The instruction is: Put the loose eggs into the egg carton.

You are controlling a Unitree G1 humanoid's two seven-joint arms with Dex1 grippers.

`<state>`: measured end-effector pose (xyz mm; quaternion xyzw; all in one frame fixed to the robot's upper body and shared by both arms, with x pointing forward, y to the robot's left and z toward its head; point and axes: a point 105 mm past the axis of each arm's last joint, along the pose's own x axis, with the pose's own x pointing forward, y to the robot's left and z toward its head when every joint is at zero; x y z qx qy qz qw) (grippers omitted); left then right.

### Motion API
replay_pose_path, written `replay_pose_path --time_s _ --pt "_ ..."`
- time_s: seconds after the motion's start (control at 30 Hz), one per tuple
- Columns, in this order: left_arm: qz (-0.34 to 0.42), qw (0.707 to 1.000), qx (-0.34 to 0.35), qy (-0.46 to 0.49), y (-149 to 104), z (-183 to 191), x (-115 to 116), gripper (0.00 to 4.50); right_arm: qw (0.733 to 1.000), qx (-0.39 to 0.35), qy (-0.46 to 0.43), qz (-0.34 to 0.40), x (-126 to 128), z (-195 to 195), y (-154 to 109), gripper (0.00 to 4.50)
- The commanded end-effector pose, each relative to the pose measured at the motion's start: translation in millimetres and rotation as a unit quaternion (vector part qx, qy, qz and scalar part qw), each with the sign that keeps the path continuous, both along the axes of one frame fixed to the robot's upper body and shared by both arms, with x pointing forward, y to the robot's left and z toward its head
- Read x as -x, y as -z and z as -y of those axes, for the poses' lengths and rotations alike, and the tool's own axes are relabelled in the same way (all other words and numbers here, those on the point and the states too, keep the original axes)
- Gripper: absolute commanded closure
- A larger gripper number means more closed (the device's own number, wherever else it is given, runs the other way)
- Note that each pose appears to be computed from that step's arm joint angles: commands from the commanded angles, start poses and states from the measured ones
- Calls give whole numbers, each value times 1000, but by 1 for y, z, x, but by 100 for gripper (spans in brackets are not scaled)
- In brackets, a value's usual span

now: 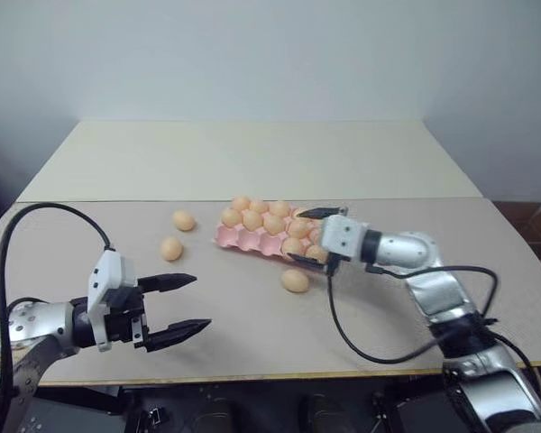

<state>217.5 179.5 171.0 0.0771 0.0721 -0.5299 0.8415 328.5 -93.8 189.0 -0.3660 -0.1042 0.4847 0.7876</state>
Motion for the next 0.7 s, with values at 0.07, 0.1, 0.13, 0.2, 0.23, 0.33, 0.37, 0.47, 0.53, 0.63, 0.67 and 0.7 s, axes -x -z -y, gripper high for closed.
replay_pose_path --time_s 0.07,0.1,0.13,0.2,0.23,0.33,0.37,0.47,0.53,0.63,0.67,0.7 --pt "15 1000 -8 15 -6 0 3 0 998 19 -33 -56 42 25 -15 2" --pt "14 1000 -10 14 -5 -1 4 0 995 36 -36 -81 52 32 -11 2" --pt "13 1000 -11 14 -5 -2 4 0 993 47 -38 -98 59 37 -9 2" --pt "12 1000 -18 6 -5 -8 4 0 991 61 -28 -116 73 52 -8 2" --pt "9 1000 -20 -2 -4 -12 4 0 990 59 -14 -125 76 58 -8 2" --pt "2 1000 -25 -9 -4 -18 6 0 987 58 6 -150 84 70 -8 2" --pt "2 1000 -26 -8 -4 -18 7 0 986 60 8 -156 86 72 -7 2" --pt "1 1000 -28 -4 -3 -18 8 0 986 57 16 -154 88 74 -7 2" --pt "2 1000 -28 -4 -3 -19 8 0 986 58 21 -153 89 76 -6 2" --pt "3 1000 -30 -3 -4 -20 7 0 986 59 26 -152 88 77 -5 2" --pt "4 1000 -30 -3 -4 -20 6 0 986 58 27 -151 88 77 -6 2" --pt "5 1000 -30 -2 -5 -20 5 0 987 58 28 -150 88 77 -6 2"
